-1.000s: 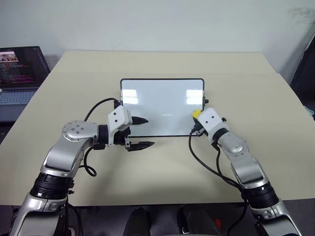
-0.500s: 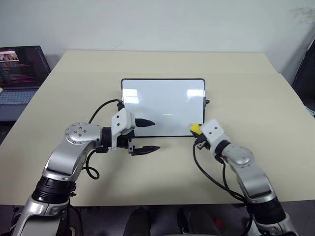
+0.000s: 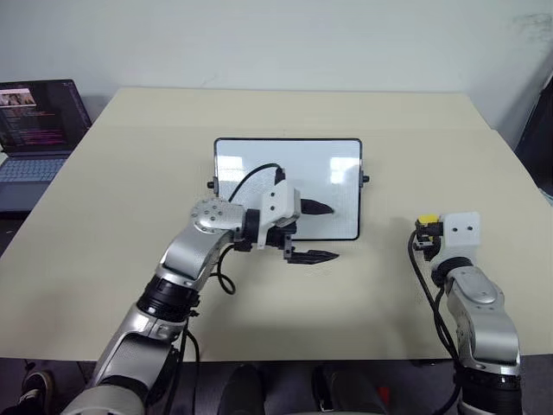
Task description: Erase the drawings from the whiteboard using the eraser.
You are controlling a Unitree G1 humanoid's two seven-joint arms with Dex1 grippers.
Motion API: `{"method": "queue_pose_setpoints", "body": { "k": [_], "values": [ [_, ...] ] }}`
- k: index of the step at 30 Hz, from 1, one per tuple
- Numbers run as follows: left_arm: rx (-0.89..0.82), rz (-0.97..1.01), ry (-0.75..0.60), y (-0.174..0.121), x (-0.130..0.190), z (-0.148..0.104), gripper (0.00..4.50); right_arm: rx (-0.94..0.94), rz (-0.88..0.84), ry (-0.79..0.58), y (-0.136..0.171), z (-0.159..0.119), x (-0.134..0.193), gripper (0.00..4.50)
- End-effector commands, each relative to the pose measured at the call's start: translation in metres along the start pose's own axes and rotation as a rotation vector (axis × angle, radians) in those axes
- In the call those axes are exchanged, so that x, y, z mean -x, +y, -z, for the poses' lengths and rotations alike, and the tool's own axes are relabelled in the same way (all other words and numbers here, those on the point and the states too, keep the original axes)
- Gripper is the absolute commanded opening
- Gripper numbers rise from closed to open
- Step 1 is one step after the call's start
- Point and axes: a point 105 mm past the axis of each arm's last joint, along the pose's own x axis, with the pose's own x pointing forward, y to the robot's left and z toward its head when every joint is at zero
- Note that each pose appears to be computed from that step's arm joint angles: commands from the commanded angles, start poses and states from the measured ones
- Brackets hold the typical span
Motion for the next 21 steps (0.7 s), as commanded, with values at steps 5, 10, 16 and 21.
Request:
{"method": "queue_pose_setpoints", "body": {
  "k": [5, 10, 16, 21],
  "values": [
    [-0.053, 0.054, -0.004, -0.007, -0.008, -0.005, 4.5, -0.069, 0.042, -0.05, -0.01, -0.007, -0.007, 2.55],
    [-0.029, 0.031, 0.016, -0.009, 0.0, 0.0, 4.5, -0.077, 0.037, -0.058, -0.009, -0.007, -0.008, 4.34],
    [0.015, -0.119, 0.018, 0.0, 0.025, 0.002, 4.5, -0.056, -0.023, -0.21, -0.001, -0.042, -0.001, 4.46],
    [0.121, -0.402, -0.018, 0.01, 0.066, 0.006, 4.5, -0.028, -0.27, -0.339, 0.042, -0.07, 0.029, 4.46]
  ]
}}
